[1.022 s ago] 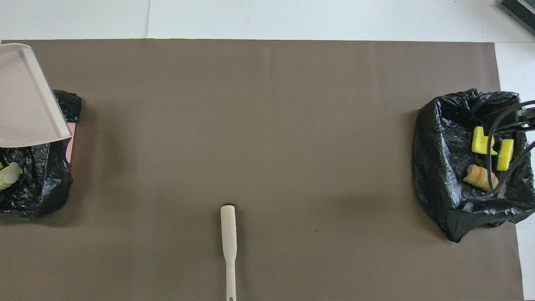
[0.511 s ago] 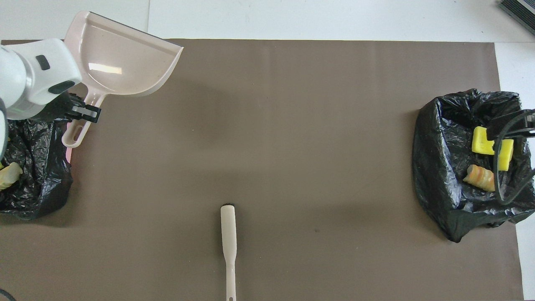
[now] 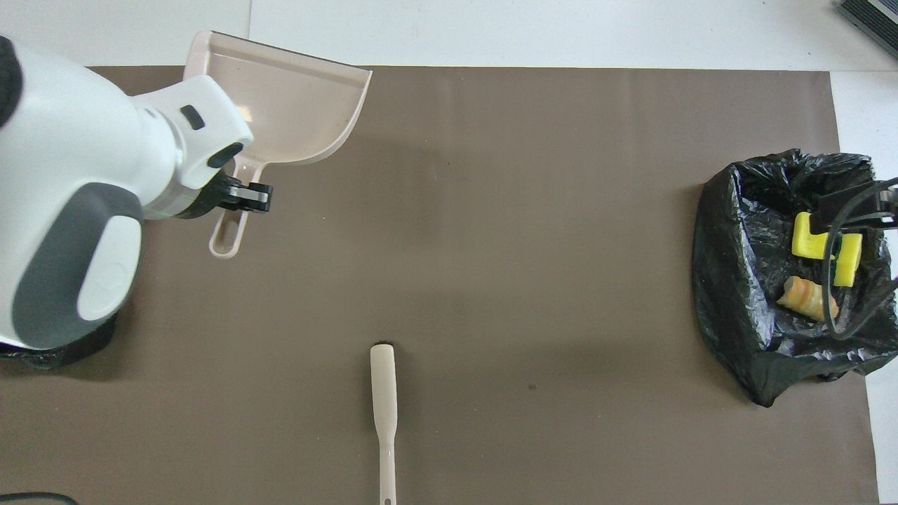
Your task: Sweep and dump trash in bin
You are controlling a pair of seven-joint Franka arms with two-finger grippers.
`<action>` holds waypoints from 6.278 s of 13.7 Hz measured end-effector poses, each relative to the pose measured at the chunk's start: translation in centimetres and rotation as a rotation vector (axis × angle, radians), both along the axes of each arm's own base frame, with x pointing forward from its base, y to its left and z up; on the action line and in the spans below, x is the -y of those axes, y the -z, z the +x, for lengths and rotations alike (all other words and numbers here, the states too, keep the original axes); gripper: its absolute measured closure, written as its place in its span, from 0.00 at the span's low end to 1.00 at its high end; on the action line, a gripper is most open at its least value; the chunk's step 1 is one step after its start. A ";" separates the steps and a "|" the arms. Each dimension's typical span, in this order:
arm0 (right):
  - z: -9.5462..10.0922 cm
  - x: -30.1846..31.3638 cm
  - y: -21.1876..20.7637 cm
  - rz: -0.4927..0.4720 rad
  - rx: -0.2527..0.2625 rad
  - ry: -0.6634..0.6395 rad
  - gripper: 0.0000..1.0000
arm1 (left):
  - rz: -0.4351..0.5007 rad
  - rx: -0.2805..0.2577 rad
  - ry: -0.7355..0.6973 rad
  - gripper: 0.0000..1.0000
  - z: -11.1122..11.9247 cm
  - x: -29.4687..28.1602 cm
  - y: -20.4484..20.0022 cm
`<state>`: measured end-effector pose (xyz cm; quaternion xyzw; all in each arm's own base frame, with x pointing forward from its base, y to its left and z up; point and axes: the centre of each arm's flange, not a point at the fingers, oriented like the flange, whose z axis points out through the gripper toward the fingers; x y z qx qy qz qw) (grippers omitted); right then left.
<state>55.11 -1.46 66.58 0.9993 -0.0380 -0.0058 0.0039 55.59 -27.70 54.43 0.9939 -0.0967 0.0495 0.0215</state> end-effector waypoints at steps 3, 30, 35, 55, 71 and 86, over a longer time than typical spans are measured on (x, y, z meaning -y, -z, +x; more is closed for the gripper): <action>-0.1 -0.2 0.0 0.000 -0.004 -0.003 0.00 | -0.009 -0.021 -0.027 0.69 0.5 4.3 5.8; -0.2 -0.2 0.0 0.000 -0.007 -0.003 0.00 | -0.058 -0.108 -0.209 0.00 -2.2 6.1 14.3; -0.2 -0.2 0.0 0.000 -0.007 -0.003 0.00 | -0.006 -0.187 -0.217 0.00 -0.6 -1.1 12.3; -0.2 -0.2 0.0 0.000 -0.007 -0.003 0.00 | 0.066 -0.091 -0.150 0.00 -0.6 -24.7 -0.7; -0.2 -0.2 0.0 0.000 -0.007 -0.003 0.00 | 0.069 -0.061 -0.077 0.00 -3.4 -26.1 -10.2; -0.2 -0.2 0.0 0.000 -0.007 -0.003 0.00 | 0.032 -0.048 -0.142 0.00 -4.9 -30.1 -12.1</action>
